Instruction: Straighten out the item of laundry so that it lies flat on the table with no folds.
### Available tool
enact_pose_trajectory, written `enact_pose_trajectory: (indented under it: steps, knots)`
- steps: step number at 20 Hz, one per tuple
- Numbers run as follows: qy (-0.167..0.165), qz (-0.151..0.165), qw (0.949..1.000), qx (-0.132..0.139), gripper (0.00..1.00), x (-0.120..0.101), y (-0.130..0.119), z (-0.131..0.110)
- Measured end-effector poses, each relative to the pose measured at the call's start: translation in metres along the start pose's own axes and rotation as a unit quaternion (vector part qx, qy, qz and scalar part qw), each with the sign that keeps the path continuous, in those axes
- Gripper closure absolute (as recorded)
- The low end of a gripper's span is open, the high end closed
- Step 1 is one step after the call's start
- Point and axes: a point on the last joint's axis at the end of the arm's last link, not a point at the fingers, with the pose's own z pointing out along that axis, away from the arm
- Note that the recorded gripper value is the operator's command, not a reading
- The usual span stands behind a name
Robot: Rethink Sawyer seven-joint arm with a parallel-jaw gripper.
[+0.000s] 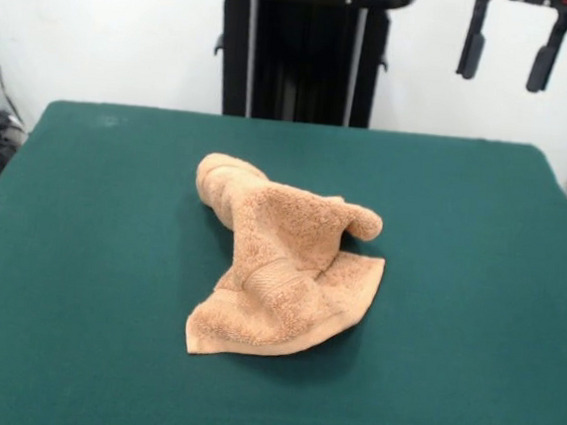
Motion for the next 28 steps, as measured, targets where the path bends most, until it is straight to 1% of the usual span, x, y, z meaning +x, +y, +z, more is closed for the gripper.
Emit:
enact_pose_trajectory:
  steps: [8, 20, 25, 28]
  knots:
    - [-0.008, 0.002, 1.0000, -0.003, 0.00, -0.004, -0.001, -0.010]
    - [-0.009, 0.007, 0.9999, -0.005, 0.00, -0.006, -0.002, -0.011]
    - [-0.010, 0.015, 0.9998, -0.004, 0.00, -0.011, -0.012, -0.012]
    - [-0.012, 0.028, 0.9995, -0.005, 0.00, -0.017, -0.027, -0.014]
